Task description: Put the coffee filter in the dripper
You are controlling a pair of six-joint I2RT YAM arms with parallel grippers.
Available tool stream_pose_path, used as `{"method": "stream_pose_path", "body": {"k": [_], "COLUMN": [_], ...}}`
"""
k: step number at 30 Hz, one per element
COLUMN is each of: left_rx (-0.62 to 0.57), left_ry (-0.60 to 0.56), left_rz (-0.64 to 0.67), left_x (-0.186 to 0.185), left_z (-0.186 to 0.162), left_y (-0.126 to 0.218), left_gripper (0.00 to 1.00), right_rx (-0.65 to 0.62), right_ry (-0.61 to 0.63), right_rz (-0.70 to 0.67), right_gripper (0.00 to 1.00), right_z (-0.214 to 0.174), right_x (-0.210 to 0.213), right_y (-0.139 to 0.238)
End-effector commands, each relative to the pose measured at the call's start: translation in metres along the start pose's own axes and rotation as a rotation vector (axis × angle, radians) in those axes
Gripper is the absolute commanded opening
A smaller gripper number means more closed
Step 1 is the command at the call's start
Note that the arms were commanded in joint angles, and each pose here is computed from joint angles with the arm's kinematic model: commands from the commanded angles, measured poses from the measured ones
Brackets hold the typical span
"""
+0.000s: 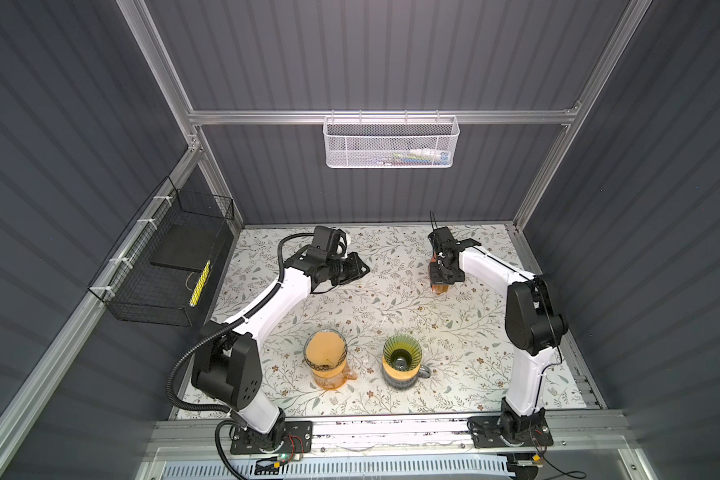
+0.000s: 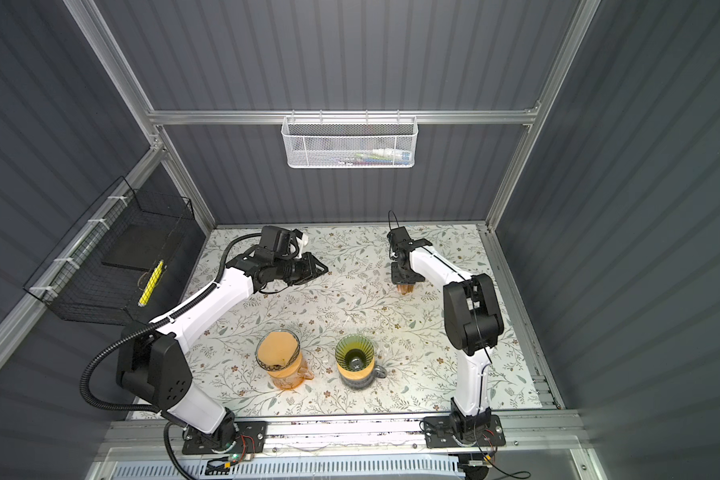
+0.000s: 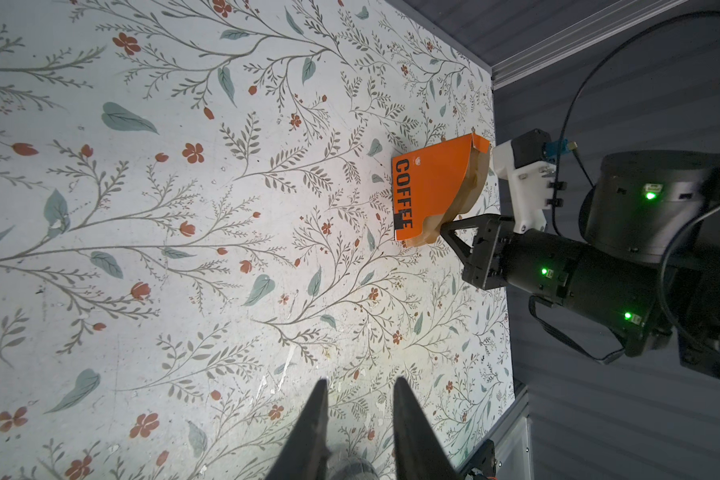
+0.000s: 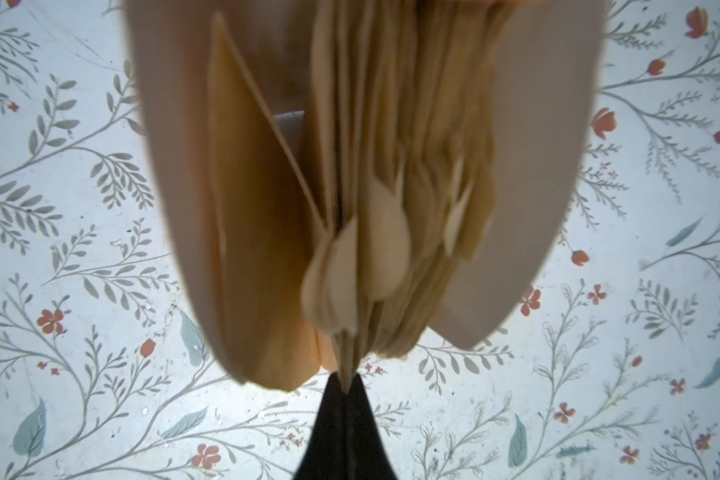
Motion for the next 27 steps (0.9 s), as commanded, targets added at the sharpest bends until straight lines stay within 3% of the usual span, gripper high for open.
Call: {"method": "stream_pose_path", "body": {"k": [1,11,16,27], "left_rx": [-0.014,-0.017,-0.016,-0.027], "left_ry": [-0.024,-0.02,-0.02,-0.022], "left_rz": [-0.027,-0.036,-0.038,-0.037], "left_x": [-0.007,-0.007,-0.007,-0.008], "left_z": [0.0,-0.001,-0.001,-0.002], "left_y": [0.013,0.014,0.013,0.018], "left_gripper": [0.28,0.28,0.28,0.28], "right_rx": [0.019,0.034,0.016,-0.034], "right_ry": [0.001,-0.001,-0.005,0.026], "right_rz": [0.0,0.004,0.0,0.069], "right_gripper": [0.0,0.0,0.21,0.23], "right_z": [-0.009,-0.019,-0.018,-0.017], "right_x": [-0.001,-0.003,-0.006,0.014], "right_y": [0.009,0.01,0.019,0.042]}}
Point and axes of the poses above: each gripper's point midway between its finger pads, its own y axis back along the fingers, its own x axis along the line the jaws close on, z = x × y, the point moved 4 cm from there along y, back along the fingers, and after that the axes turned 2 degrees about y, right-handed, at the moved point
